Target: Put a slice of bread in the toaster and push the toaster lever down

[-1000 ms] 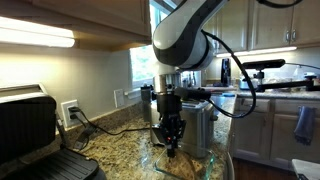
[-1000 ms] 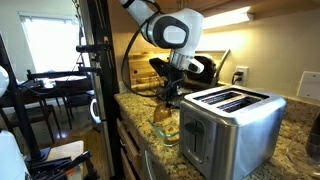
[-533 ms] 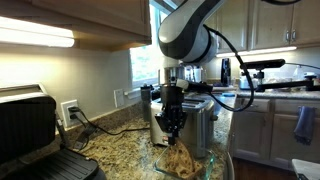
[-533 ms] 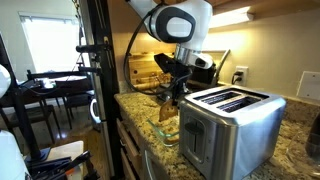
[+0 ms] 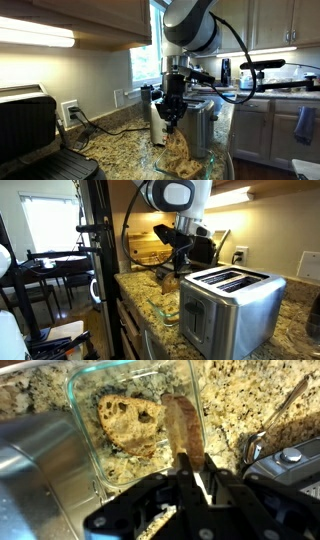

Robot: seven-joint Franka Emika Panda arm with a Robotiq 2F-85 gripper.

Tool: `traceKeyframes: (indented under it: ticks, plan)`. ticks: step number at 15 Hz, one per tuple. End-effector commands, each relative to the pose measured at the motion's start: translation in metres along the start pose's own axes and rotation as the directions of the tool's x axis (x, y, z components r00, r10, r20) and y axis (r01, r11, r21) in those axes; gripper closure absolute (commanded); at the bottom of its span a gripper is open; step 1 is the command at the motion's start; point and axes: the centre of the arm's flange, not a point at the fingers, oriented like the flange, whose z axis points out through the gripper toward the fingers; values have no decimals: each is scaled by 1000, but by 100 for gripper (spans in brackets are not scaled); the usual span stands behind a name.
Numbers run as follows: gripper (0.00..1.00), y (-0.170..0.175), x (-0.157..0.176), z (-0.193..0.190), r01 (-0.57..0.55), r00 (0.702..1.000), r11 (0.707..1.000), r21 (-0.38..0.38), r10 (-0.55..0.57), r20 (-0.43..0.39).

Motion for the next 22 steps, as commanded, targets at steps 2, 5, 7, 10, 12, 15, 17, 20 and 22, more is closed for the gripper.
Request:
traceKeyframes:
  ticks: [2, 5, 7, 10, 12, 15, 17, 20, 22]
  plan:
    - [95, 10, -11, -20, -33, 997, 999, 34, 35, -63]
    - [95, 14, -6, -30, -47, 995, 998, 37, 50, -90]
    - [95, 16, -4, -35, -53, 992, 998, 40, 58, -111]
    - [95, 18, -3, -41, -61, 989, 997, 42, 66, -134]
    - [95, 18, 3, -43, -64, 987, 997, 43, 70, -145]
    - [95, 18, 4, -49, -66, 984, 997, 47, 73, -162]
    - [95, 19, -4, -54, -66, 982, 997, 49, 74, -176]
    - [95, 17, -11, -64, -68, 978, 996, 53, 77, -195]
    - [95, 17, -12, -71, -46, 979, 997, 57, 56, -195]
